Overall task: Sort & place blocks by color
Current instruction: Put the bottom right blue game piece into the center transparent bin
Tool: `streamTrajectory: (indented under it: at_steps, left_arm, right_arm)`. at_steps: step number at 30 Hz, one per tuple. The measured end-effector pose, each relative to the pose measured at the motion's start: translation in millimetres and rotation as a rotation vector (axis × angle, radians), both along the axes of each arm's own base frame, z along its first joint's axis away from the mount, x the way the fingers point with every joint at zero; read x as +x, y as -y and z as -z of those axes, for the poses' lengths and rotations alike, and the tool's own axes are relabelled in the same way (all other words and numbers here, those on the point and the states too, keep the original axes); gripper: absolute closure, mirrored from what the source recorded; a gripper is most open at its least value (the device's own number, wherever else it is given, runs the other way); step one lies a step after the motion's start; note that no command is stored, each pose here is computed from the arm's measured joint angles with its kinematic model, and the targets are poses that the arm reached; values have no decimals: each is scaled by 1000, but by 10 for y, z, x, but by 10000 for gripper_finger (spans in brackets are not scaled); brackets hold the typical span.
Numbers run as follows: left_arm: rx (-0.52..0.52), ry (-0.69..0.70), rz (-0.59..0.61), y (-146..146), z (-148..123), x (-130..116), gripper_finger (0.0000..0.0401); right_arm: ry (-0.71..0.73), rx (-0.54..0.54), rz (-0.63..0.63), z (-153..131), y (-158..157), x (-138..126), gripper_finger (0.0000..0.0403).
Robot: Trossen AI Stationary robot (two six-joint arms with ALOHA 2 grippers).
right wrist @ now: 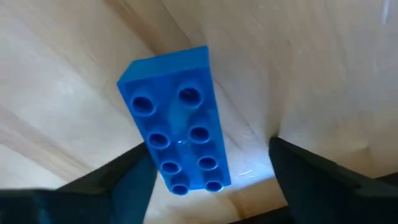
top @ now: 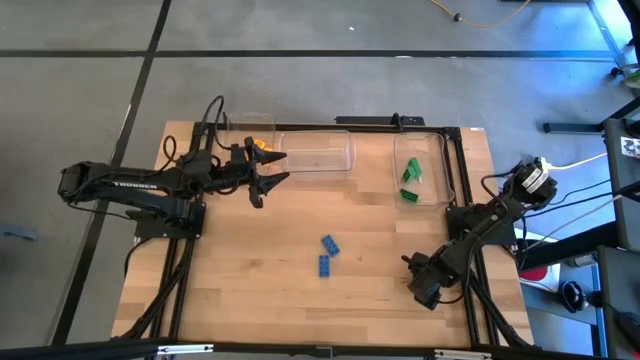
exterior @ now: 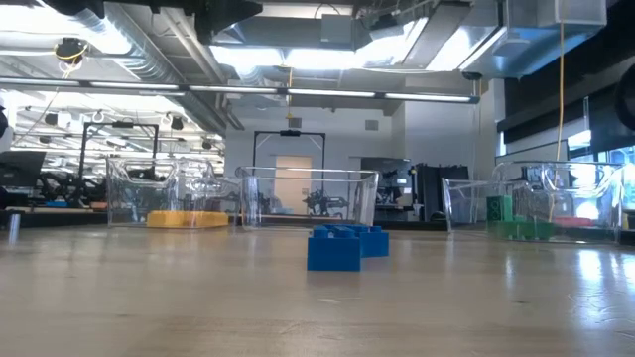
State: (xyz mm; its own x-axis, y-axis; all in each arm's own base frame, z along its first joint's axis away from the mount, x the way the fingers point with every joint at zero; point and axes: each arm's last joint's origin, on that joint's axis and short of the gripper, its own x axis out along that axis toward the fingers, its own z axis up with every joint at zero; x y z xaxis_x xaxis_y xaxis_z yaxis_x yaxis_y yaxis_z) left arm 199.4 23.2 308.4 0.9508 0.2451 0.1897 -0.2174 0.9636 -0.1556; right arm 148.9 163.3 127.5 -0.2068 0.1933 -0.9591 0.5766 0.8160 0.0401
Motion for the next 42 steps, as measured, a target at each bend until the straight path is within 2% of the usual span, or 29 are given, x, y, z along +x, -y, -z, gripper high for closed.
streamTrajectory:
  at_steps: [4, 9, 13, 16, 22, 25, 29, 32, 35, 42]
  left_arm:
    - [0, 0, 0, 0, 0, 0, 141]
    - [0, 0, 0, 0, 0, 0, 141]
    - [0, 0, 0, 0, 0, 0, 141]
    - [-1, 0, 0, 0, 0, 0, 141]
    - [-4, 2, 1, 0, -1, 0, 141]
    - [-33, 10, 30, 6, -2, 1, 141]
    - [-63, 17, 74, 17, -2, 4, 141]
    - [-62, 18, 84, 20, -4, 4, 141]
    - [-61, 24, 85, 20, -10, 3, 141]
    - [-60, 31, 86, 21, -17, 1, 141]
  right_arm:
    - [-10, -1, -18, 4, 7, -10, 163]
    - [-11, 27, -149, -16, 17, -23, 263]
    - [21, 60, -257, -156, 105, 11, 261]
    - [152, 68, -297, -326, 228, 159, 261]
    - [629, -30, -305, -737, 606, 665, 261]
    - [898, -20, -291, -924, 822, 982, 261]
    - [1144, -51, -252, -1116, 1165, 1284, 261]
    - [1251, -110, -190, -1202, 1420, 1423, 261]
    - [1326, -123, -143, -1251, 1608, 1508, 261]
    - [1430, -140, -92, -1298, 1710, 1607, 261]
